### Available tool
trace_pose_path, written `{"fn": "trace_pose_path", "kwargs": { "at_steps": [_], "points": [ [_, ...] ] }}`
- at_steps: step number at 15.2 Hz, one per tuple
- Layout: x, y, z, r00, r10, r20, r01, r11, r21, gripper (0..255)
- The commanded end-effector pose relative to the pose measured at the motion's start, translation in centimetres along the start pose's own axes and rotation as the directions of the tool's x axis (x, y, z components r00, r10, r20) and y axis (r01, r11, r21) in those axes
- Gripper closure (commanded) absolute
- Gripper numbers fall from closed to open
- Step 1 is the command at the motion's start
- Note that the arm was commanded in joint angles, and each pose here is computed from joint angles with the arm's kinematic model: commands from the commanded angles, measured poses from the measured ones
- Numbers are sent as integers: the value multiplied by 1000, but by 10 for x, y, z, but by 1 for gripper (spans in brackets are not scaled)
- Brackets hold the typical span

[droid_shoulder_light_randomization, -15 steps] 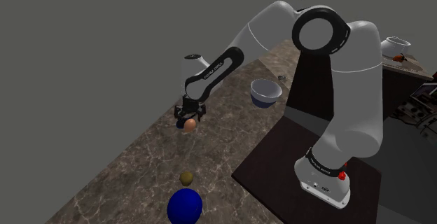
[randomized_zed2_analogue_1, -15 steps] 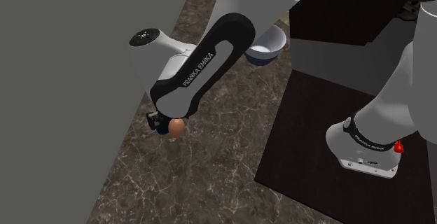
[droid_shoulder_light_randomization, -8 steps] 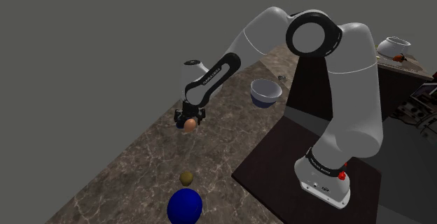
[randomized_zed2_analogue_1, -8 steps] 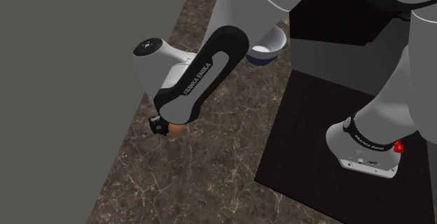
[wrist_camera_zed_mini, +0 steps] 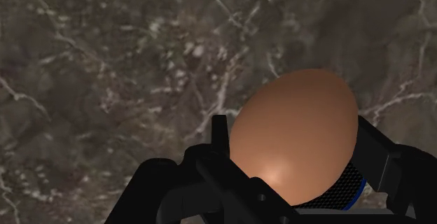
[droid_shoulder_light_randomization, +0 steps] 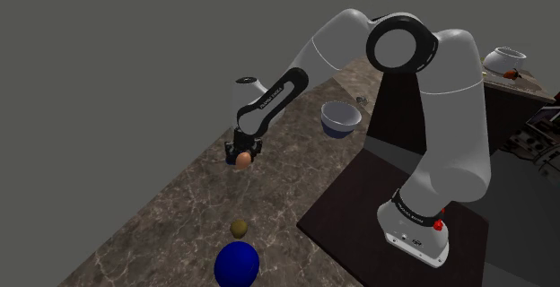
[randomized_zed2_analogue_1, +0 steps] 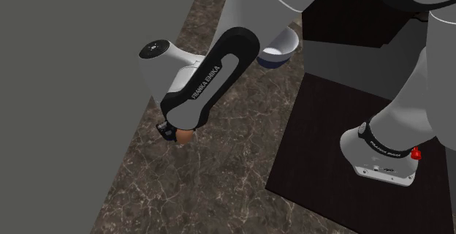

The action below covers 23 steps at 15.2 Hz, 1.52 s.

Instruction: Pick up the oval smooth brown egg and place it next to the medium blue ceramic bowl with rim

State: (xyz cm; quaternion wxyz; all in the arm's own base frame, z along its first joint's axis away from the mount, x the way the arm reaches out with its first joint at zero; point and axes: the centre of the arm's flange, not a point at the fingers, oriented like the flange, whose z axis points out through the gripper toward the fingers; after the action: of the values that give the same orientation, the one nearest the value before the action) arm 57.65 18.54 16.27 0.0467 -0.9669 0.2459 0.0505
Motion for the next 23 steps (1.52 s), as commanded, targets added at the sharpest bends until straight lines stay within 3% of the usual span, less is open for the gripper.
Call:
{"fn": "trace_pose_path", "kwargs": {
  "at_steps": [1,6,23],
  "points": [
    [0,0,0,1000,0,0,0,1000,0,255],
    [0,0,0,1000,0,0,0,1000,0,255],
    [-11,-6,-89,1000,0,0,0,1000,0,255]
  ]
}}
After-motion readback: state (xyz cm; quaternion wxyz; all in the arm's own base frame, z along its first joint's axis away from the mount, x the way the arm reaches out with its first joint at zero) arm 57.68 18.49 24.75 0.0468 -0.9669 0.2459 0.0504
